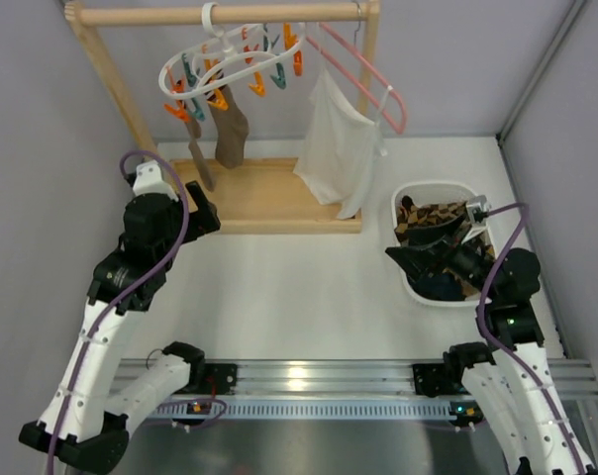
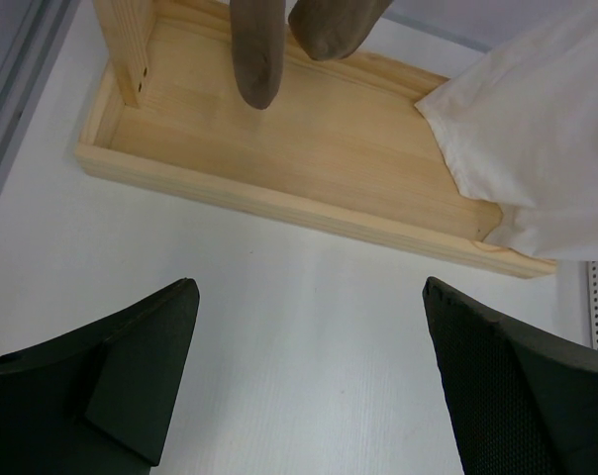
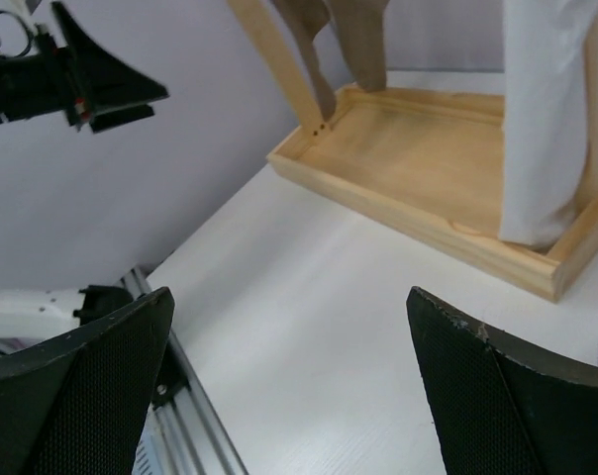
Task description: Remove the socks clipped to the hanger
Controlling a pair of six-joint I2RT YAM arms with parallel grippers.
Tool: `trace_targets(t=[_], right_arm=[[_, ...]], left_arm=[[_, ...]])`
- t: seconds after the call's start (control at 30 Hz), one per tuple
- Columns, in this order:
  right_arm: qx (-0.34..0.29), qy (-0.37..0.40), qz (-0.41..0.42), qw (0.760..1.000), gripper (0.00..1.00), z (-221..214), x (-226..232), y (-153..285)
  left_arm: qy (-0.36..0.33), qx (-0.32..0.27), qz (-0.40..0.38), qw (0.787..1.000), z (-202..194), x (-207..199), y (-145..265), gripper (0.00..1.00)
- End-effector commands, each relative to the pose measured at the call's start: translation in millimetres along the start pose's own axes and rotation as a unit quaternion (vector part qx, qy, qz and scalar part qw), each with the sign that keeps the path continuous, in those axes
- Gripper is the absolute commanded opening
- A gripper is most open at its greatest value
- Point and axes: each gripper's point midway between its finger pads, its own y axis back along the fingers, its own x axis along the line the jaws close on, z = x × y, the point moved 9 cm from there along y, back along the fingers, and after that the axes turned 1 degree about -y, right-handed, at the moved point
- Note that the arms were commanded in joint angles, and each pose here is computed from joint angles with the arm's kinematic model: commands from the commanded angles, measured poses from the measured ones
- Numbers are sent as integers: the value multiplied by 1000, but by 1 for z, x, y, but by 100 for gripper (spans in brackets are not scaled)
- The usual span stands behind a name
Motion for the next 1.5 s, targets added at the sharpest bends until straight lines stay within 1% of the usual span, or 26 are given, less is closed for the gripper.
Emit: trace_targets(t=[0.0,0.07,0.13,0.2,0.23,0.33,0.37,0.43,0.47,0.53,0.57,0.6,0.63,0.67,0.7,0.73,0.83,0.87,0.9,1.0,1.03,1.07,1.2,1.27,1.47], right_arm=[[-6,9,114,993,96,0,22,4],[-7,1,111,994,95,-6,20,6],[-11,-3,101,995,95,-12,18,9],[-15,-10,92,996,94,-16,17,10],[-16,-10,91,996,94,-18,16,12],[-17,-13,92,996,94,-19,19,15],[-18,-13,94,995,93,-19,21,16],[-21,-13,101,995,93,-19,25,20],[-19,-12,107,994,93,-19,28,21],[-21,0,116,993,93,-16,34,26],[-11,-4,113,994,93,-19,35,28],[-8,11,114,993,93,-18,37,30],[-12,25,116,993,93,-16,42,35],[-8,30,112,993,93,-17,43,37],[1,24,102,994,93,-20,42,40],[-5,34,105,994,93,-21,45,43],[-3,40,113,993,93,-23,49,48],[1,43,113,993,93,-24,49,49],[10,38,108,993,93,-26,48,49],[10,52,97,994,93,-25,47,50],[10,53,94,994,93,-25,46,50],[9,54,93,994,93,-25,46,49],[9,55,98,994,93,-23,48,49],[7,55,97,994,93,-22,48,49],[5,44,95,995,92,-24,45,47]], left_arm=[[14,-32,0,999,23,-12,-13,98],[10,-46,35,998,29,-10,-21,98],[1,-41,54,998,32,-13,-39,98],[7,-43,71,996,38,-10,-56,98],[12,-37,76,996,38,-12,-76,98],[25,-42,117,992,39,0,-112,98],[30,-54,124,990,39,1,-136,98],[31,-42,105,993,28,5,-165,98],[32,-54,104,993,25,8,-187,98],[13,-53,107,993,15,11,-206,98],[4,-58,103,993,13,11,-214,98],[-2,-60,111,992,6,14,-227,98],[-13,-78,108,991,7,14,-235,98],[-17,-83,114,990,4,16,-241,98],[-20,-87,116,989,0,17,-254,98],[-32,-89,120,988,-2,18,-259,96],[-52,-102,114,987,-6,19,-276,89],[-54,-106,114,986,-7,19,-279,85],[-56,-110,111,986,-6,18,-281,78],[-52,-123,108,985,-5,17,-287,58],[-46,-131,107,985,-3,16,-288,44],[-41,-135,108,984,-2,16,-288,34],[-24,-150,106,983,7,12,-288,8],[-14,-156,112,981,8,10,-284,0],[36,-171,140,975,3,14,-266,0]])
